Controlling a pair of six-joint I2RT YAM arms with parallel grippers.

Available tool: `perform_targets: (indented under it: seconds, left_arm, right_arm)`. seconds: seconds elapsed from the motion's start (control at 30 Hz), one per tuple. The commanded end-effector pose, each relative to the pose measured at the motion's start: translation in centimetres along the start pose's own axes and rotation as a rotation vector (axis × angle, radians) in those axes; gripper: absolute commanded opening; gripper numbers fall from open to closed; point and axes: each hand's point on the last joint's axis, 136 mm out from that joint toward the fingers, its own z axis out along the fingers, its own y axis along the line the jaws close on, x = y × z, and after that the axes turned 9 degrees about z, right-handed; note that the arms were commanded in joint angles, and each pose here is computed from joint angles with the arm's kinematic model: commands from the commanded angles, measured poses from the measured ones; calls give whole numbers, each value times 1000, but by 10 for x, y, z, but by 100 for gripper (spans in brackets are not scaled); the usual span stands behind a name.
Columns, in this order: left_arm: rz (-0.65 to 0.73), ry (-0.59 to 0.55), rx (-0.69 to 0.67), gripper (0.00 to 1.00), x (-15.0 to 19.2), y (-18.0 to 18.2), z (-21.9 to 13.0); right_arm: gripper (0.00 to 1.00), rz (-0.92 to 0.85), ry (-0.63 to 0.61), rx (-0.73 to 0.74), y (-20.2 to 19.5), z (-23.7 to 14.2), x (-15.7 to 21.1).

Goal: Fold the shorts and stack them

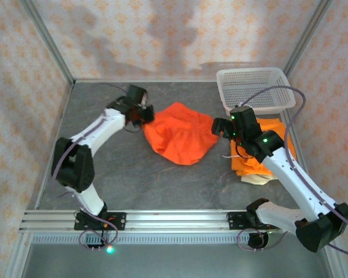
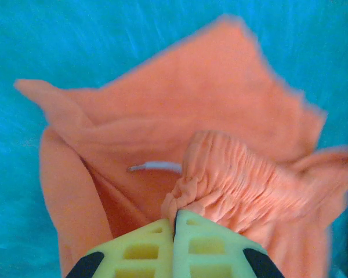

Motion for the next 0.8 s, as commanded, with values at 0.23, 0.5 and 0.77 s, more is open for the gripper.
perform_targets:
  seconds: [0.23,0.5,0.77]
  left_arm:
    - [50,-483,-171,0,-159,23,-205]
    - [283,-659,-74,0,-151,-45,-250]
    - [409,-525,-52,12,-6,-56,-134]
  right_arm:
    - [100,-2,-16,-110,37,11,-21]
    - [100,-22,-40,-103,29,10,-20]
    - [100,-31,-18,-38,7,20,-3]
